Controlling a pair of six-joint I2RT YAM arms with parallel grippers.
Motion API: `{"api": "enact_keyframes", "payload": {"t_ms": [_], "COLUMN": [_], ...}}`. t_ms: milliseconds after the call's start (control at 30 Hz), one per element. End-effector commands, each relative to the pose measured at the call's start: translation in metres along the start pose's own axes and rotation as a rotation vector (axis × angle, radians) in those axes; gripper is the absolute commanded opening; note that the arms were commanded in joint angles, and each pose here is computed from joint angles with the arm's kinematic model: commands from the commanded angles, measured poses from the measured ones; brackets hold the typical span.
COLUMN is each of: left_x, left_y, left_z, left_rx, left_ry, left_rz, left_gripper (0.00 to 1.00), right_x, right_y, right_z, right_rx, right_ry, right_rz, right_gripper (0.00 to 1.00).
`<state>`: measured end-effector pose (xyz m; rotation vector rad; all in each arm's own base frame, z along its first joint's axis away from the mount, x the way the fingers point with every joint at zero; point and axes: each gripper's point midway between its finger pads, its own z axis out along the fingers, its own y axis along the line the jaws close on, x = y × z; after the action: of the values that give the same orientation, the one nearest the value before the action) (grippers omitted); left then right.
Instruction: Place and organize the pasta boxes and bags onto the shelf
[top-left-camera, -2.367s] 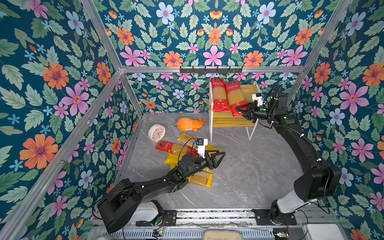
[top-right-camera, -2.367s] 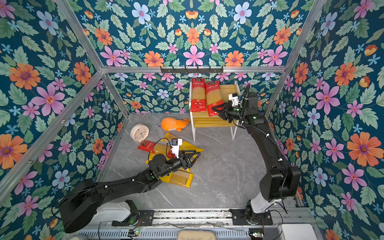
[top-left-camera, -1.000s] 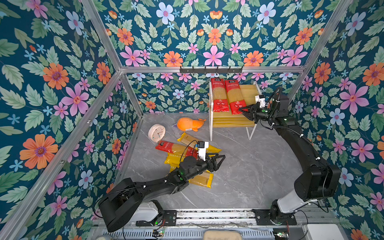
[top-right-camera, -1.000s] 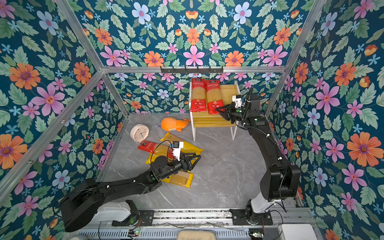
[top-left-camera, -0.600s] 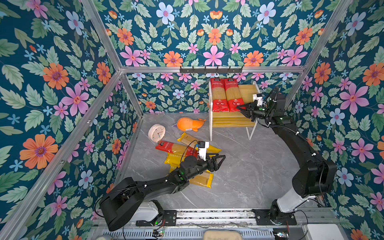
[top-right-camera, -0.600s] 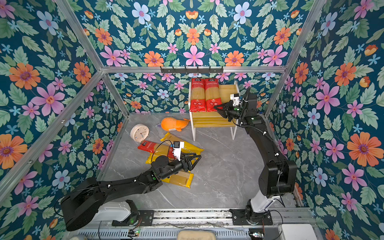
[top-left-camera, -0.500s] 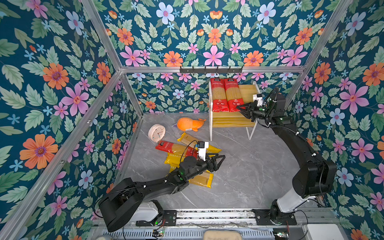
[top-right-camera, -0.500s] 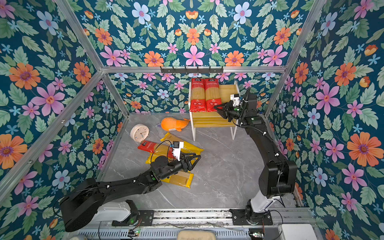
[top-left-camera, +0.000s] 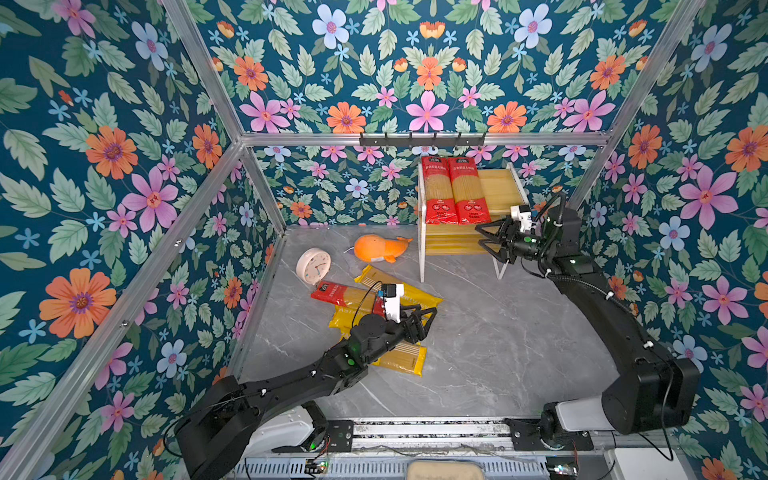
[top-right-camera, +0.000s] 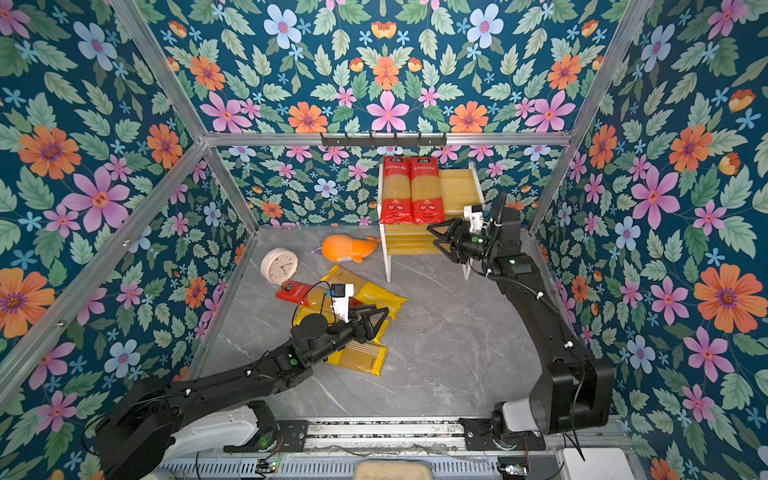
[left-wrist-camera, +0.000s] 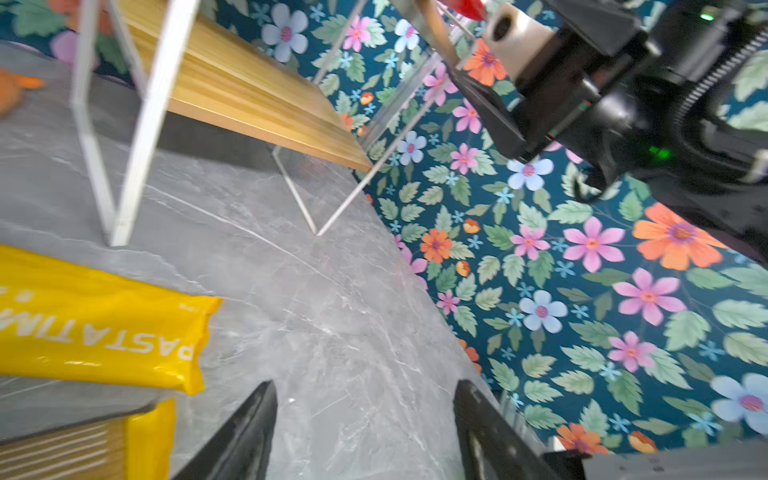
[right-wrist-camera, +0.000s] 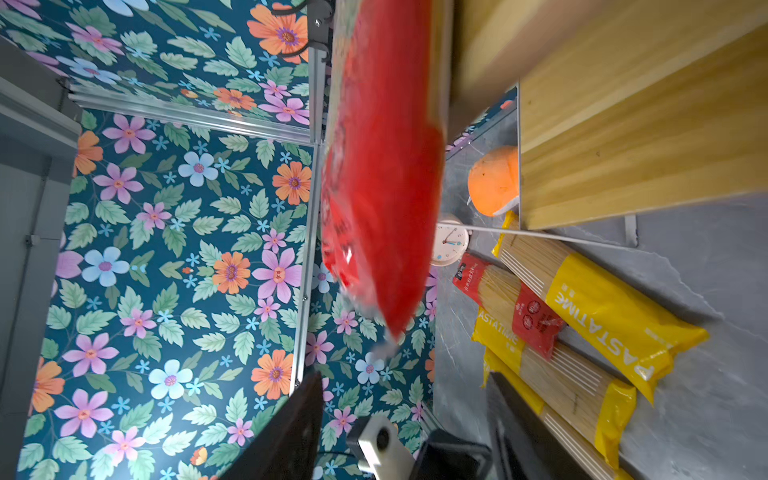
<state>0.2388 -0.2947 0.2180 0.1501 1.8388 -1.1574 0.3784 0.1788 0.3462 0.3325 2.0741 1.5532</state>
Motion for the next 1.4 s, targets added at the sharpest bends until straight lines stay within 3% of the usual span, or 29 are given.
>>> {"api": "enact_keyframes", "payload": {"t_ms": [0, 100, 233, 467, 600, 767, 967, 1367], "left_x": [0.009, 0.015, 0.022, 0.020, 0.022, 0.024, 0.027, 0.017], "left_y": [0.044, 0.082, 0.113, 0.138, 0.152, 0.156, 0.161, 0.162], "left_z": [-0.011, -0.025, -0.043, -0.062, -0.073, -0.080, -0.084, -0.084], "left_rx": [-0.192, -0.342, -0.483, -0.523, -0.594, -0.603, -0.603, -0.614], "left_ry": [0.027, 0.046, 0.080, 0.015, 0.001, -0.006, -0.004, -0.032], "left_rz": [-0.008, -0.074, -0.077, -0.158, -0.149, -0.150, -0.162, -0.170], "left_gripper": [0.70, 0.70, 0.70, 0.70, 0.70, 0.70, 0.70, 0.70], "right_x": [0.031, 0.071, 0.121, 0.181, 0.189, 0.181, 0.181, 0.201], "right_y": [-0.022, -0.050, -0.082, -0.133, -0.146, -0.157, -0.187, -0.222], "right_z": [-0.001, 0.005, 0.020, 0.068, 0.105, 0.144, 0.184, 0.226], "right_rx": [0.086, 0.147, 0.230, 0.410, 0.421, 0.384, 0.436, 0.530], "right_ry": [0.019, 0.067, 0.113, 0.203, 0.144, 0.073, 0.047, 0.019], "right_rz": [-0.054, -0.040, -0.076, -0.197, -0.195, -0.090, 0.014, 0.126], "right_gripper": [0.63, 0.62, 0.62, 0.59, 0.54, 0.41, 0.34, 0.39]}}
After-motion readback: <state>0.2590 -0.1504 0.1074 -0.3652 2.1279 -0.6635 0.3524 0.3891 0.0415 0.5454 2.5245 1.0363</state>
